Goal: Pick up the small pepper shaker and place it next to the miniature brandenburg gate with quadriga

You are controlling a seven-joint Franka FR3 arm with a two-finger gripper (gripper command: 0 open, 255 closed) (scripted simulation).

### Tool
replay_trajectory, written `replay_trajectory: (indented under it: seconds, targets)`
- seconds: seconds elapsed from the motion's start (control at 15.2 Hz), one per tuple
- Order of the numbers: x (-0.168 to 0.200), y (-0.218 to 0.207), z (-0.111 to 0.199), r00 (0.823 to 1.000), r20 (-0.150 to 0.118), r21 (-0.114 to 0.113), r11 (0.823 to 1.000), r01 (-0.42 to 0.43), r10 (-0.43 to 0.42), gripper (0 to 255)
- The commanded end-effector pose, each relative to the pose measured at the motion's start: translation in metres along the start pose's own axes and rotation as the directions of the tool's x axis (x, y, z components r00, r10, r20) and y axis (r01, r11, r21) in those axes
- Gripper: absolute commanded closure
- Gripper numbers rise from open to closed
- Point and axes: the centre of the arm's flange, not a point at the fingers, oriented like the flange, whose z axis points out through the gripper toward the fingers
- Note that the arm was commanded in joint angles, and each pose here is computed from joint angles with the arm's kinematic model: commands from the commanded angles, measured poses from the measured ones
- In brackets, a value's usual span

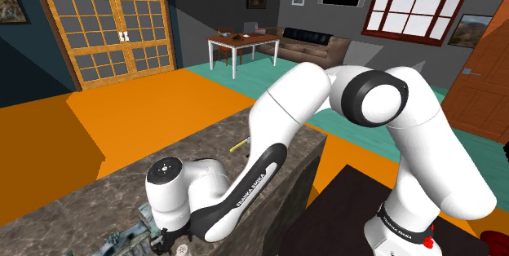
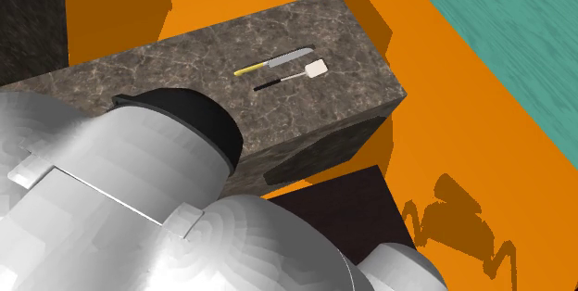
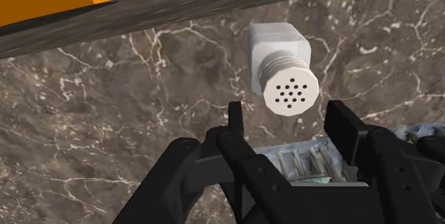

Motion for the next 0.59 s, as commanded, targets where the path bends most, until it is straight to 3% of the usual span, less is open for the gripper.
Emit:
replay_trajectory:
  seconds: [0.0,0.26,0.53]
  targets:
    - [0.000,0.000,0.000,1.000,0.000,0.000,1.000,0.000,0.000,0]
    - [0.000,0.000,0.000,1.000,0.000,0.000,1.000,0.000,0.000,0]
    - [0.000,0.000,-0.050,1.000,0.000,0.000,1.000,0.000,0.000,0]
